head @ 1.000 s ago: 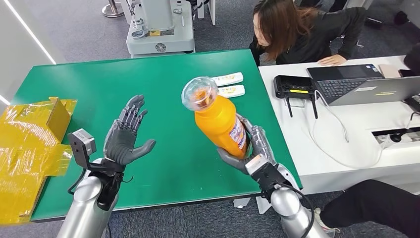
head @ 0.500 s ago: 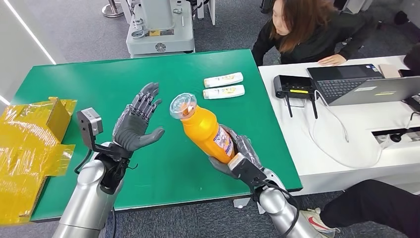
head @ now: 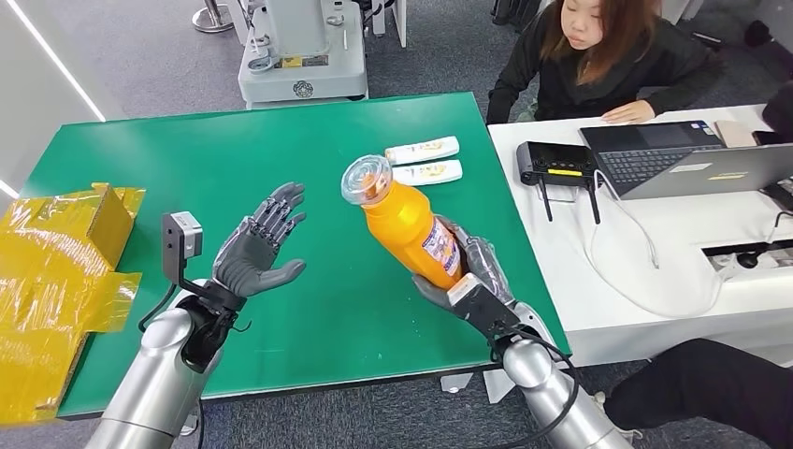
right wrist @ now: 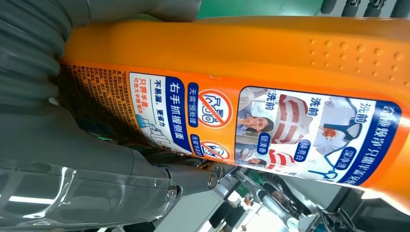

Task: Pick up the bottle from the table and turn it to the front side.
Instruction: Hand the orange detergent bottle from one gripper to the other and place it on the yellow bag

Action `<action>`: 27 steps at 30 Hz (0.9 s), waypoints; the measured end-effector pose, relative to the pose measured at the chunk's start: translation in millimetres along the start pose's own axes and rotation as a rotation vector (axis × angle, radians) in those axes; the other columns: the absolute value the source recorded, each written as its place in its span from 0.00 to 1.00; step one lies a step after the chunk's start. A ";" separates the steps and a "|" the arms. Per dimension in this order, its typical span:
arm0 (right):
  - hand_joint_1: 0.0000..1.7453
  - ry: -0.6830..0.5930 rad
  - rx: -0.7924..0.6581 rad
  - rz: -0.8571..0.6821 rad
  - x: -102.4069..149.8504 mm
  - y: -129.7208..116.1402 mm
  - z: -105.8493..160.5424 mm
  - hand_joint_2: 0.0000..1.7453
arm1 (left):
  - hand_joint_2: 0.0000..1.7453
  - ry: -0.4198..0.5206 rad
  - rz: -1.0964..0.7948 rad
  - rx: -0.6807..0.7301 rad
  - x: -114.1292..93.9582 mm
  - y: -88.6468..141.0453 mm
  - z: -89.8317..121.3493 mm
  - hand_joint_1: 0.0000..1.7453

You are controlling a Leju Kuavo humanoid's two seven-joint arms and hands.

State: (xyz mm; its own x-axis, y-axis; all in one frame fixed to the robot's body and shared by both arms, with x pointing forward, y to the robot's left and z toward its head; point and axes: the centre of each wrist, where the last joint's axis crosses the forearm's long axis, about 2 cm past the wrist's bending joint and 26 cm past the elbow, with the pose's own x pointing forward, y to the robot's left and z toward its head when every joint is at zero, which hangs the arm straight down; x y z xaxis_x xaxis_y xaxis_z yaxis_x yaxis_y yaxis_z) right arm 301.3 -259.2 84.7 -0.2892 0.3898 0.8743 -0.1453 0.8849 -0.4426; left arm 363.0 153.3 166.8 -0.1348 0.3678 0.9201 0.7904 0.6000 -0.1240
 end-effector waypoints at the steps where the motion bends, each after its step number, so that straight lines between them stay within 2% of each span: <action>1: 1.00 0.000 0.001 -0.002 0.0 0.9 0.0 1.00 | 1.00 -0.006 0.004 0.001 0.3 -1.0 -1.6 0.00; 8: 1.00 0.004 0.011 -0.023 0.7 11.9 -4.2 1.00 | 1.00 -0.042 0.047 -0.018 7.5 -9.5 -19.7 0.00; 16: 1.00 0.025 0.023 -0.038 7.2 25.9 -33.8 1.00 | 1.00 -0.036 0.170 -0.067 26.3 -25.7 -53.2 0.00; 22: 1.00 0.045 0.036 -0.016 3.6 26.7 -41.0 1.00 | 1.00 -0.033 0.240 -0.117 31.7 -33.7 -62.0 0.00; 27: 1.00 0.051 0.037 -0.001 3.6 24.4 -50.9 1.00 | 1.00 -0.045 0.220 -0.120 32.4 -42.0 -66.6 0.00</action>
State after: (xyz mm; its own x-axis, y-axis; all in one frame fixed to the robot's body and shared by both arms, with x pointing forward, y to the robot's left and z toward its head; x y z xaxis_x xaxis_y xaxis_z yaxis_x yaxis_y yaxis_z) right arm 344.8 -223.2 87.2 -0.2409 0.4024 0.8832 -0.1804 0.8756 -0.4482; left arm 365.2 92.7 226.6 0.0242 0.5132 0.8579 0.8685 0.4141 -0.2723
